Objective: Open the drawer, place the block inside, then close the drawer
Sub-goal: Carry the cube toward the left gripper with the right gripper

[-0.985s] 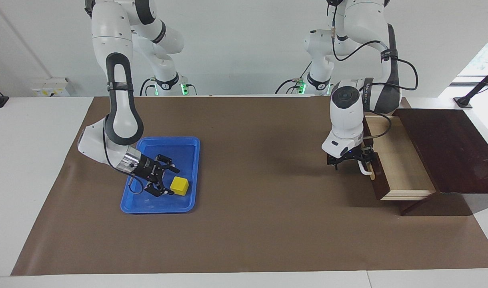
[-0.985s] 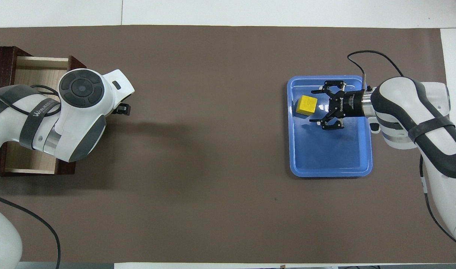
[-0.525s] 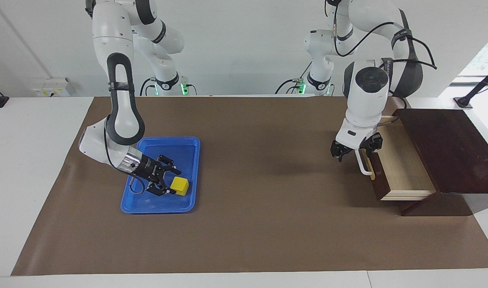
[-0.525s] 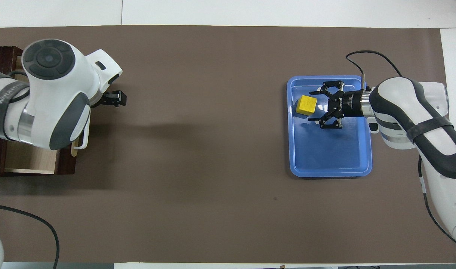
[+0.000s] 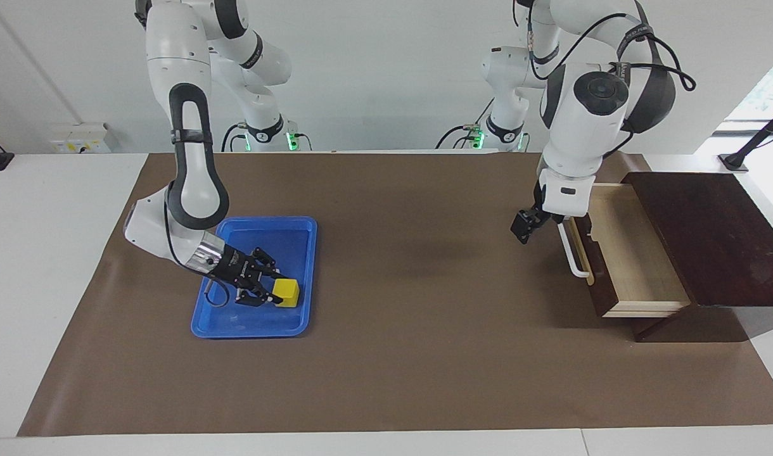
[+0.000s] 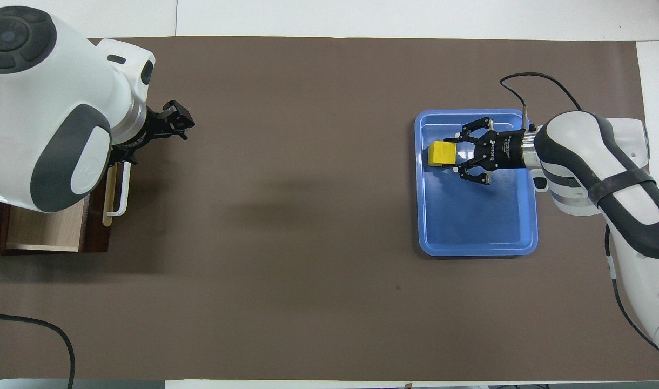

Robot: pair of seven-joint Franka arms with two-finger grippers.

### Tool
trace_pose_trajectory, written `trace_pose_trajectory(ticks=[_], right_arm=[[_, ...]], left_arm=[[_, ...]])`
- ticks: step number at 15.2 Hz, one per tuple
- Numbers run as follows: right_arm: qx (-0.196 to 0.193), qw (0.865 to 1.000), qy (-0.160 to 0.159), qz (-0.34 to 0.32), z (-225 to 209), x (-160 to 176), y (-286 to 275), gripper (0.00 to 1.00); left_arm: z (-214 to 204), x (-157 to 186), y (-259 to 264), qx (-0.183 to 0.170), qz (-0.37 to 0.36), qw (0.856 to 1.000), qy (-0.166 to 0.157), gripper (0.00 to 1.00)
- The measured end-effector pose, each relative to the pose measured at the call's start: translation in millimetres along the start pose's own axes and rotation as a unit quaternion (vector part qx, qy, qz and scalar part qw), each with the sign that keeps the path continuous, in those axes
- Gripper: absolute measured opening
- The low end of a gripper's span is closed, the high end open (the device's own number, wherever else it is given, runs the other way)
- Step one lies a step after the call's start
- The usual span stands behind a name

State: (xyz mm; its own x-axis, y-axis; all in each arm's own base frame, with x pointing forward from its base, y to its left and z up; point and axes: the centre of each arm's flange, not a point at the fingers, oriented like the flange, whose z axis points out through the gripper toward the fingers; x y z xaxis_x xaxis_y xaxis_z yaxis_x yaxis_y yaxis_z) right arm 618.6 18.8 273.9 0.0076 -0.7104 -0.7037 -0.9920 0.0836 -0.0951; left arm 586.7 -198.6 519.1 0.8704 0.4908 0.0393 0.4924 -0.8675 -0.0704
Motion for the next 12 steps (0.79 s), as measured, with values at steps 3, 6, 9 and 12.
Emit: trace_pose_trajectory(ticks=[3,6,9,12], right_arm=[[-0.003,1.0,-0.018,-0.005,-10,-25,-16,0.55],[-0.03,0.999,-0.015,-0.008,-19,-87,-36,0.55],[-0.051,0.999,-0.014,-0.013,-1,-163,-35,0.55],[-0.078,0.997,-0.013,-0.017,40,-235,-9,0.55]], left_arm=[[-3,-15,13,-0.007,-0.078,0.997,-0.006,1.0],[-5,-17,16,-0.017,-0.13,0.991,-0.017,1.0],[-8,-21,21,-0.029,-0.21,0.977,-0.028,1.0],[-10,-30,28,-0.033,-0.25,0.967,-0.034,1.0]])
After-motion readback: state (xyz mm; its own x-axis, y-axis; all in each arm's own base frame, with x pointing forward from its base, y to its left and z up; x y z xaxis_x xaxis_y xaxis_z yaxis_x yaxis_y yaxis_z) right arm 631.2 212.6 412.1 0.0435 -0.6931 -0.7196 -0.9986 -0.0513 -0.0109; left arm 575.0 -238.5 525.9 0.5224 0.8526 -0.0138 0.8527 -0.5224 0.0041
